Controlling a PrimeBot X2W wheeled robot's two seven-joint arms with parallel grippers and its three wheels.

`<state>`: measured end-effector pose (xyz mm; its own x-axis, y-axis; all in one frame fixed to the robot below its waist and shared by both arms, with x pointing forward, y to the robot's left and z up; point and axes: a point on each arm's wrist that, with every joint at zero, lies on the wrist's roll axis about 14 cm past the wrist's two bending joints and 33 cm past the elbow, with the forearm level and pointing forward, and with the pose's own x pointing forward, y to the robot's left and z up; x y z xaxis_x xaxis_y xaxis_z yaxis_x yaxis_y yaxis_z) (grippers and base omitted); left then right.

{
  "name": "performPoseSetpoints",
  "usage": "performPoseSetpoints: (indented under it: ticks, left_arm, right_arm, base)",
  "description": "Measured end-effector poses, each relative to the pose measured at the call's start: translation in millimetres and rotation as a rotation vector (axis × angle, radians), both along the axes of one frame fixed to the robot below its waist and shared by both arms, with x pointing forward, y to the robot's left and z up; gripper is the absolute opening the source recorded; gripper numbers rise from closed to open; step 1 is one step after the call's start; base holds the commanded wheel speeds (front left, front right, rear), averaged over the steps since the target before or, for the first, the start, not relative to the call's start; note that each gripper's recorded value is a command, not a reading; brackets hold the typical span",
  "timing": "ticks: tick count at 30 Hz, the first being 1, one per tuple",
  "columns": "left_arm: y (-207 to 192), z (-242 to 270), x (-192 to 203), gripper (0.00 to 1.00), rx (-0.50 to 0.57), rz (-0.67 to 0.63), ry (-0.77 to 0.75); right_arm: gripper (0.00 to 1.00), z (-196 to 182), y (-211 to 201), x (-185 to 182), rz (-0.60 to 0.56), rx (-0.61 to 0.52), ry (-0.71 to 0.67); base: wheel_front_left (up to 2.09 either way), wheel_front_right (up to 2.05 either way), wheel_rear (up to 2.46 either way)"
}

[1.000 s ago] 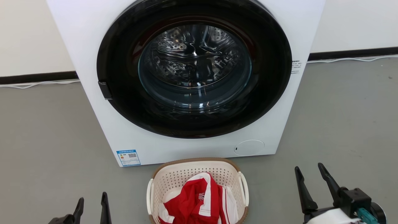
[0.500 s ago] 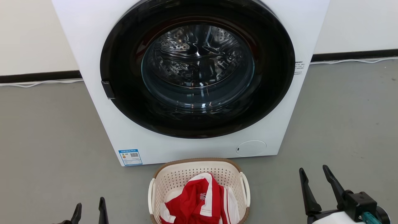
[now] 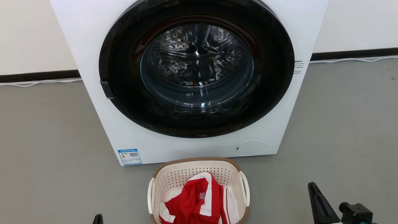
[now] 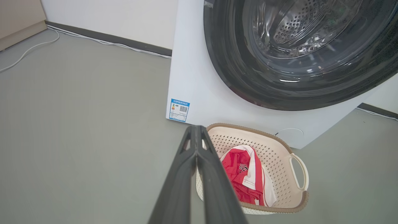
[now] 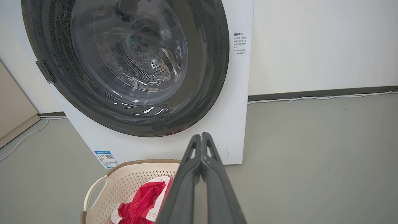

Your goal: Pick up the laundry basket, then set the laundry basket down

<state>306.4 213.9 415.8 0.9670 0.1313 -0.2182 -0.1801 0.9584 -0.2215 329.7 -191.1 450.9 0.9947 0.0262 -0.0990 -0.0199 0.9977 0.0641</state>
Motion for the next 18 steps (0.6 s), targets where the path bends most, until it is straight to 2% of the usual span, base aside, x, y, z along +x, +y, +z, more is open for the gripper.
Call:
performPoseSetpoints:
  ticks: [18]
  left_arm:
    - [3.1,-4.7,0.0,0.00,-0.180,0.066,0.015]
  right_arm:
    - [0.00,-4.6,-8.8,1.1,-0.075,0.204,0.033]
  base:
    - [0.00,0.00,0.00]
